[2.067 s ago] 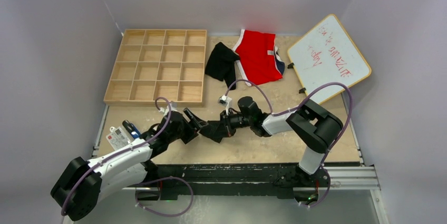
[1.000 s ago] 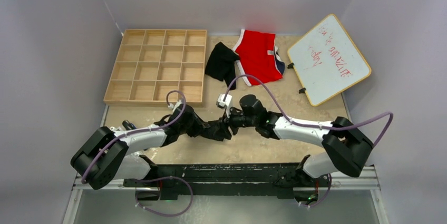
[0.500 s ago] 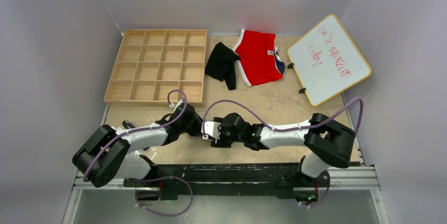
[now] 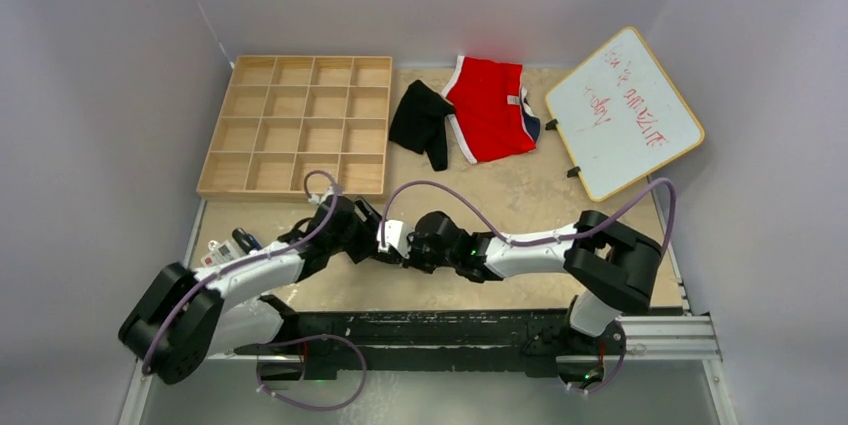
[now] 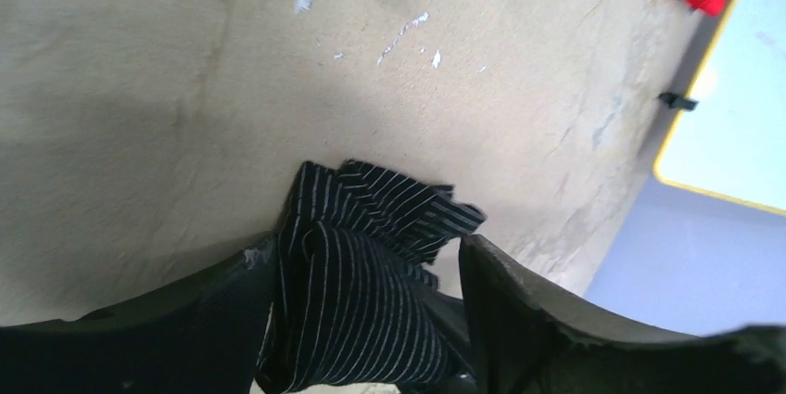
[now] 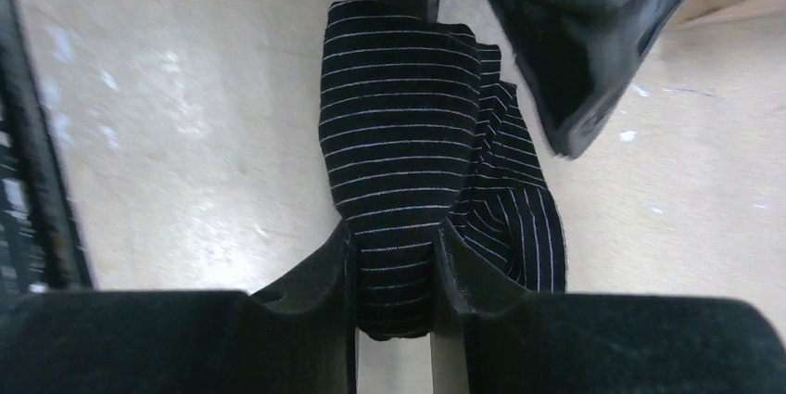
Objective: Roll the underwear
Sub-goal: Roll the underwear to the center of the board.
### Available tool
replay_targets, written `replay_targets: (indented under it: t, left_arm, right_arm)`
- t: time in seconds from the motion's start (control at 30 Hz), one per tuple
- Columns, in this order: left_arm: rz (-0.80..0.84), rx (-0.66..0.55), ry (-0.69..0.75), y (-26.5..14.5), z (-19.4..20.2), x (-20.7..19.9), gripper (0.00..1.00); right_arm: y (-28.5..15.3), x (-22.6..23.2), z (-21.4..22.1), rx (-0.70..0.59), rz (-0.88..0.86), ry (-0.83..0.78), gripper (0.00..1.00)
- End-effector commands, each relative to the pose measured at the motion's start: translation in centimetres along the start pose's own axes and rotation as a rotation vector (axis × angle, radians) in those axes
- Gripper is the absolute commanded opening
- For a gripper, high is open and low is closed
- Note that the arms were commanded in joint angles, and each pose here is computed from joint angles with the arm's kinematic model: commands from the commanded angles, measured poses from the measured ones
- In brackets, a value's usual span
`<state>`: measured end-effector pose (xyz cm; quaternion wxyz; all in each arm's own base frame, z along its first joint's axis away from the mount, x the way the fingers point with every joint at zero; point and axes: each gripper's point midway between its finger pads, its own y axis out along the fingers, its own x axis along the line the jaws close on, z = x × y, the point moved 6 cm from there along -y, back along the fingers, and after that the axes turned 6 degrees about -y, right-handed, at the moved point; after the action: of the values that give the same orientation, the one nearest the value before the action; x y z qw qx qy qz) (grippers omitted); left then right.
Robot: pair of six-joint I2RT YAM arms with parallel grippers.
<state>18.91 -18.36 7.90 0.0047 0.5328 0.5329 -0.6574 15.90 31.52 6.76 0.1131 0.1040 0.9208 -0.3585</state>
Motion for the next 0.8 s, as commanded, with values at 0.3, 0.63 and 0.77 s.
replay_targets:
  t: [0.3, 0.63, 0.77]
  left_arm:
    - [0.056, -0.014, -0.144, -5.1, 0.4, 3.7, 0.84]
    - [-0.001, -0.046, -0.144, -5.6, 0.1, 4.1, 0.84]
    - [-0.027, -0.021, -0.134, -5.4, 0.3, 4.0, 0.84]
  right_arm:
    - [2.0, 4.1, 0.8, 0.015, -0.320, 0.947, 0.15]
    - [2.7, 4.2, 3.1, 0.035, -0.331, 1.190, 0.16]
    - [2.8, 4.1, 3.5, 0.055, -0.308, 1.216, 0.17]
